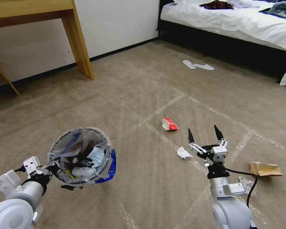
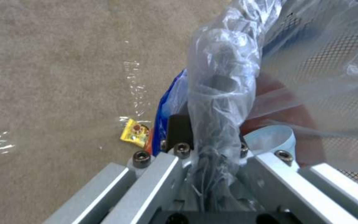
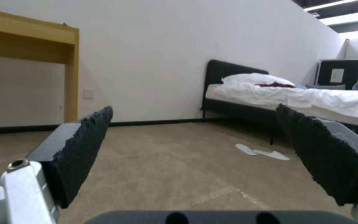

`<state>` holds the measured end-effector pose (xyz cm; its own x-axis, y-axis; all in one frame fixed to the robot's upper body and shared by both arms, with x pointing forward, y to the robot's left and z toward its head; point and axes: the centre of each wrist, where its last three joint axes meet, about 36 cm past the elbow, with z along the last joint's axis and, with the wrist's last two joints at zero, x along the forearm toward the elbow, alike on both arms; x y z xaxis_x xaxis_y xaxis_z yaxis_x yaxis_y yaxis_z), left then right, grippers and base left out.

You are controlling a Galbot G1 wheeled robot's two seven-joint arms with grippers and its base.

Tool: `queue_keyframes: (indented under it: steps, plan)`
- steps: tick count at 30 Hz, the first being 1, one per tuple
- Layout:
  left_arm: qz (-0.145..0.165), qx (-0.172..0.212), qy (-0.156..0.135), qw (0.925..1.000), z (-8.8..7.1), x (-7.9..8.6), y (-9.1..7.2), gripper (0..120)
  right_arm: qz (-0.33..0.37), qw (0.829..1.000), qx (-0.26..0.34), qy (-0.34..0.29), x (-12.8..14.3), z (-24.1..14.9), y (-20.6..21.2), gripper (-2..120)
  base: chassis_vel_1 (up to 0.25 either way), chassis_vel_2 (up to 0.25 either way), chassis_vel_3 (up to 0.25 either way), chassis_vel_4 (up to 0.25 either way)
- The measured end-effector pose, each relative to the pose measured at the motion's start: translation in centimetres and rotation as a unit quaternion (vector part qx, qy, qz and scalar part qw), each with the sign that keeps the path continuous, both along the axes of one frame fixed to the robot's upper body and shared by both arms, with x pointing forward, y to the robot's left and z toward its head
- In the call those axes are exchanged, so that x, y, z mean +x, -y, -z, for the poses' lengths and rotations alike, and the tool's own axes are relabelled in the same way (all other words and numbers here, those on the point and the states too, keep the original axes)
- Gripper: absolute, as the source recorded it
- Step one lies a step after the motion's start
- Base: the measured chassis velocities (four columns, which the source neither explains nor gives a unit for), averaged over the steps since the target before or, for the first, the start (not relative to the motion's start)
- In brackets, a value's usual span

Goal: Pick up the trash bin and place the garbage on the floor into it.

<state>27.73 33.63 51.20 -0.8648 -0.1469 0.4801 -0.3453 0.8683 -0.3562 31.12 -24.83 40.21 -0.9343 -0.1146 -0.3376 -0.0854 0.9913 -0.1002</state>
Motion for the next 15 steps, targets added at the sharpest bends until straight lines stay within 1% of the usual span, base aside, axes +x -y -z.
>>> queue_keyframes:
  steps: [15]
  plan:
    - [0.0, 0.003, -0.002, 1.0, 0.07, -0.11, -0.11, 1, 0.002, 1.0, 0.001, -0.002, 0.03, 0.17, -0.02, 100, -0.066, 0.075, 0.079, -0.069]
